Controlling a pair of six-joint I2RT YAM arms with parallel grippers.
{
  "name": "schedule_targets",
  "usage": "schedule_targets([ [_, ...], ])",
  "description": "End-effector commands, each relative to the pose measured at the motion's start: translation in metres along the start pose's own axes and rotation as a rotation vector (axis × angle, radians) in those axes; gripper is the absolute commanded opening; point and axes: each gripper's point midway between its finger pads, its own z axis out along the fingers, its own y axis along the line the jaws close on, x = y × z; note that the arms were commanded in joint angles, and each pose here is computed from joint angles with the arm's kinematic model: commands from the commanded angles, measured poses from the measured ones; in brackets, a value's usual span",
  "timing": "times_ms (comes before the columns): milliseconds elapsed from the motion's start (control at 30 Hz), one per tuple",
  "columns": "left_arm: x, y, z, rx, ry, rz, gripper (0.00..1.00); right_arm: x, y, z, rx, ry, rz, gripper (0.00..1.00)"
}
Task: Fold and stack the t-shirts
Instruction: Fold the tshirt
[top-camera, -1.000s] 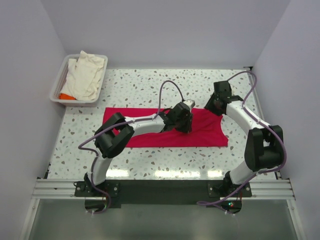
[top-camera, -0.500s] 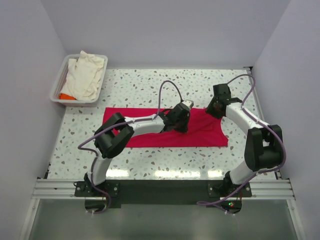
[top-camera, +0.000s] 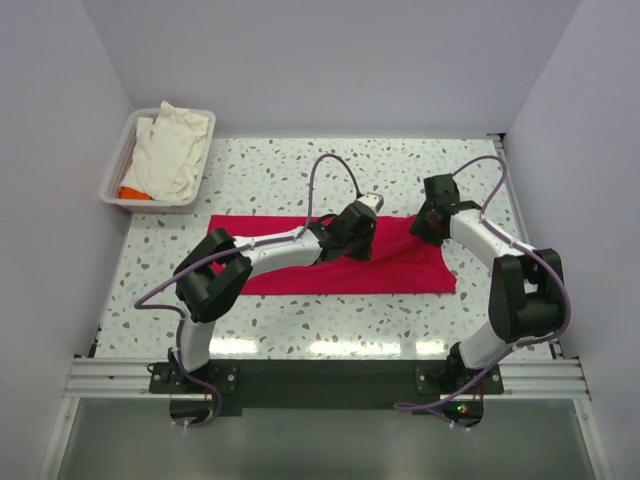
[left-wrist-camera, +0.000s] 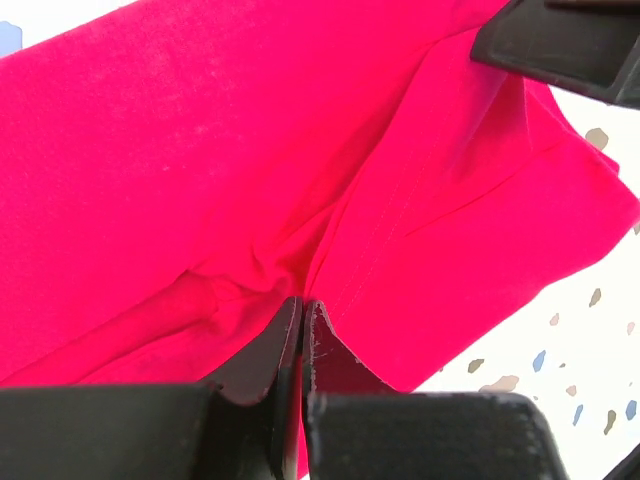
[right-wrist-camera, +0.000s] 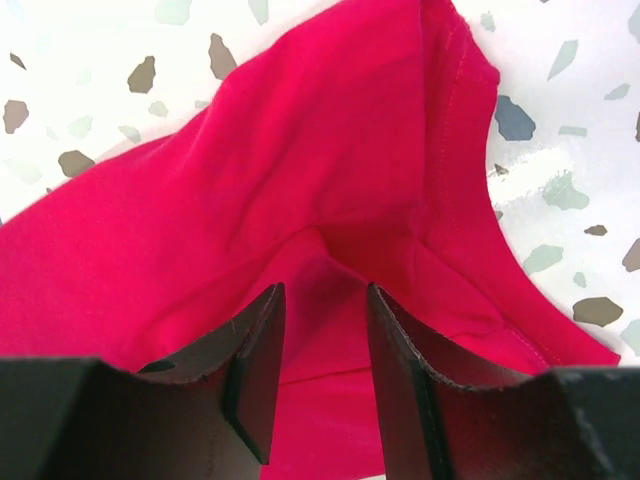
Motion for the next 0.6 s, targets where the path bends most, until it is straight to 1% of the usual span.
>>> schedule_targets([
  [0,-0.009,-0.001,-0.012,-0.005,-0.03,0.021,0.0,0.003,0.001,0.0,0.01,-0.009,-0.017,0.42],
  [100,-0.01,-0.001,-0.013,-0.005,-0.033,0.02,0.0,0.007,-0.001,0.002,0.022,-0.005,-0.025,0.42],
  [167,-0.009,0.0,-0.013,-0.009,-0.032,0.021,0.0,0.009,-0.002,0.002,0.028,-0.004,-0.024,0.38],
  [233,-0.01,0.001,-0.014,-0.014,-0.032,0.02,0.0,0.01,-0.003,0.001,0.032,-0.005,-0.024,0.29],
  [267,-0.009,0.002,-0.014,-0.018,-0.031,0.02,0.0,0.011,-0.003,0.0,0.032,-0.002,-0.023,0.19],
  [300,-0.011,0.003,-0.015,-0.022,-0.033,0.021,0.0,0.011,-0.003,-0.001,0.029,-0.001,-0.021,0.14],
  [333,-0.011,0.003,-0.016,-0.023,-0.034,0.021,0.0,0.011,-0.003,-0.004,0.026,-0.002,-0.022,0.04],
  [367,-0.011,0.005,-0.017,-0.028,-0.034,0.02,0.0,0.015,-0.004,-0.005,0.024,0.004,-0.02,0.01],
  [567,-0.011,0.012,-0.021,-0.048,-0.028,0.024,0.0,0.025,0.002,-0.023,-0.067,0.01,0.001,0.0],
])
